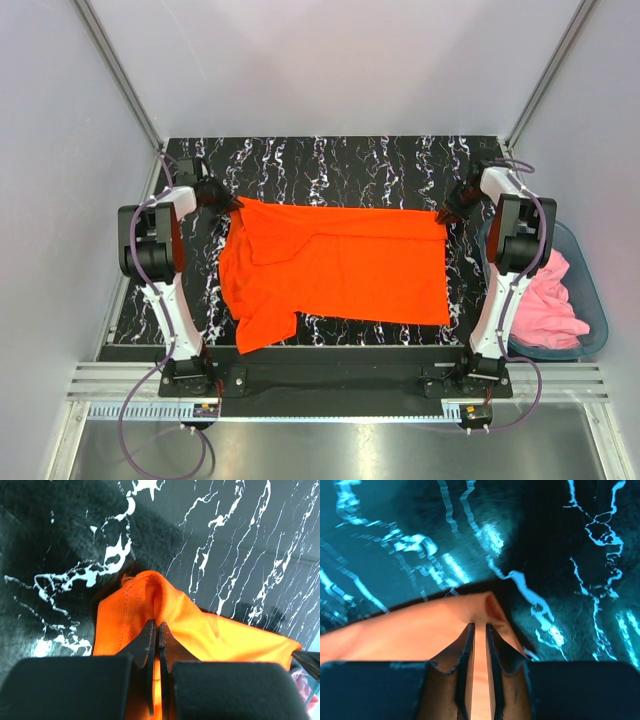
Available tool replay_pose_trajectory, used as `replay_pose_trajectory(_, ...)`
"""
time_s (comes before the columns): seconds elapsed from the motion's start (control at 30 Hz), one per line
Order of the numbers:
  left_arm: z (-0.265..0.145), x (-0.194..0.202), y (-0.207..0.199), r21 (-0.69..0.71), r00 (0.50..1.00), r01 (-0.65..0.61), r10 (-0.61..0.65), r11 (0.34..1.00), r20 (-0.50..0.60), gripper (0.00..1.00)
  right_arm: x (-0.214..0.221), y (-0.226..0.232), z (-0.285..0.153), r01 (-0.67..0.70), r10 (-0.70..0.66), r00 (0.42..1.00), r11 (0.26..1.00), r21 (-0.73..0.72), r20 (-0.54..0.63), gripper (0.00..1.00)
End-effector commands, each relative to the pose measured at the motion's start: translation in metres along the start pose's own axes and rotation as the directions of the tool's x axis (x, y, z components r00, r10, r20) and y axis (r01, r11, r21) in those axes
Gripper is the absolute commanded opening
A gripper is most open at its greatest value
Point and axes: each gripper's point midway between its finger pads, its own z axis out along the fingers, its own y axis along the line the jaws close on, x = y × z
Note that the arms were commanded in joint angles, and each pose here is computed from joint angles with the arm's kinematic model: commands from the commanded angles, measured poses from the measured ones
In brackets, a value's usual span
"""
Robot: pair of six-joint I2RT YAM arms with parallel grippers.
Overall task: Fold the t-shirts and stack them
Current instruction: Fold the tshirt
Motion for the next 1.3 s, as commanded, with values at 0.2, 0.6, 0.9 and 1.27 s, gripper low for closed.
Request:
replay_pose_trajectory(0.2, -0.014, -0.042, -0.037, 0.134, 0.992, -0.067, 0.051, 0.989, 0.118, 0.54, -0.010, -0.009, 0.006, -0.053, 0.052, 0.998, 0.998, 0.027, 0.019, 0.21)
replay_pose_trajectory(0.6, 0.015, -0.032, -0.032, 0.164, 1.000, 0.010, -0.010, 0.986, 0.003, 0.55, -0.005, -0.008, 0.009, -0.047, 0.047, 0.999, 0.999, 0.009, -0.010, 0.22)
replay_pose_trajectory(0.9, 0.019, -0.027, -0.025, 0.140, 1.000, 0.027, -0.025, 0.990, -0.015, 0.42, -0.005, -0.006, 0.011, -0.052, 0.052, 0.999, 0.999, 0.007, -0.011, 0.22)
replay_pose_trajectory(1.27, 0.012, -0.073, -0.022, 0.034, 0.991, -0.036, 0.031, 0.999, 0.131, 0.00, -0.008, -0.025, 0.022, -0.089, 0.088, 0.996, 0.991, 0.100, 0.014, 0.13)
